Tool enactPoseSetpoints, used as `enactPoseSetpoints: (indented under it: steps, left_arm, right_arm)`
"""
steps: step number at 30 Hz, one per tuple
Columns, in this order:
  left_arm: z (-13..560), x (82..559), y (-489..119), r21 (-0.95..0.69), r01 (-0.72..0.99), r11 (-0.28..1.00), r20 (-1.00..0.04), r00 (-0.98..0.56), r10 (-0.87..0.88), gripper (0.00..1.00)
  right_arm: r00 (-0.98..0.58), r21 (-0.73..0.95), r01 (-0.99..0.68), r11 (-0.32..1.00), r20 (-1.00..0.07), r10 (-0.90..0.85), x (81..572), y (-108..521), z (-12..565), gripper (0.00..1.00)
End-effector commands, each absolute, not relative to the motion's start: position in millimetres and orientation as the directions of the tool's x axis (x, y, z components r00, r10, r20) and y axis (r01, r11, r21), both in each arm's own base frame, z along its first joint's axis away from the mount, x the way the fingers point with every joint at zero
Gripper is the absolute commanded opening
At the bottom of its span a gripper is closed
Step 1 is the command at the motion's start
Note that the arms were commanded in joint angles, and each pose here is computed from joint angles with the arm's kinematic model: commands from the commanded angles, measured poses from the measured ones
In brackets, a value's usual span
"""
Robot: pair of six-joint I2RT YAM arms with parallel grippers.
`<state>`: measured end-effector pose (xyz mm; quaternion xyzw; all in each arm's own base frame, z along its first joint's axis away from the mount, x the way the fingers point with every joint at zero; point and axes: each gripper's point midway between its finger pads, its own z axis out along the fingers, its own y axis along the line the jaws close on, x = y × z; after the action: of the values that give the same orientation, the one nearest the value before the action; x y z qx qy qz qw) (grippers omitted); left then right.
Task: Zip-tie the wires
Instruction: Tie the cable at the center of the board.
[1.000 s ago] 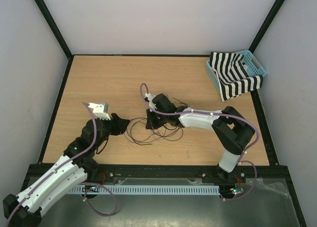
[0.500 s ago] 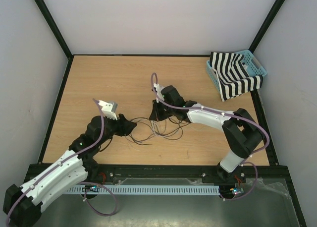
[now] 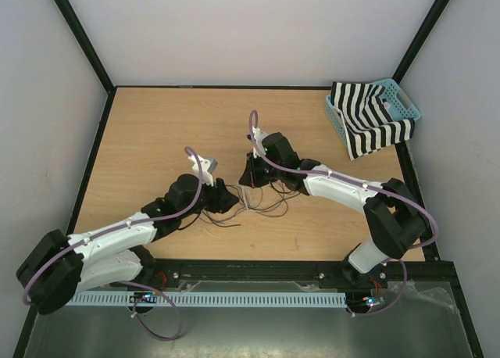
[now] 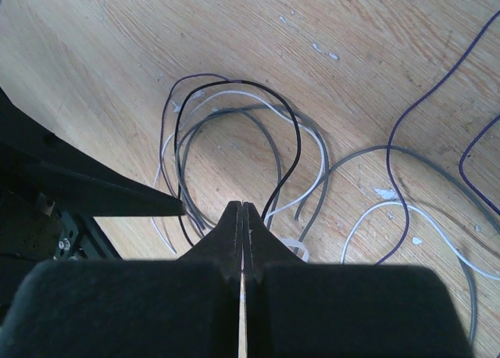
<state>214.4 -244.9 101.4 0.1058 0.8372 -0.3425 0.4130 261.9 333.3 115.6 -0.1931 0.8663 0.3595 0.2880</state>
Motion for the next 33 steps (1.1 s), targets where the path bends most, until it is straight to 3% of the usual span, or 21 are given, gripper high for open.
enactPoseSetpoints:
  steps: [1, 13, 33]
  left_arm:
    - [138, 233, -273, -0.511, 0.51, 0.692, -0.807, -0.562, -0.181, 0.48]
    - [127, 247, -289, -0.502, 0.468, 0.727, -0.801, -0.568, -0.187, 0.46]
    - [124, 260, -290, -0.469, 0.431, 0.771, -0.824, -0.527, -0.207, 0.33]
  right_arm:
    - [-0.757, 0.53, -0.53, 0.662, -0.648, -0.088, 262, 332, 124, 0.0]
    - [-0.764, 0.55, -0.506, 0.664, -0.644, -0.049, 263, 331, 127, 0.0]
    - [-0.788, 0.599, -0.456, 0.658, -0.616, 0.015, 263, 334, 122, 0.0]
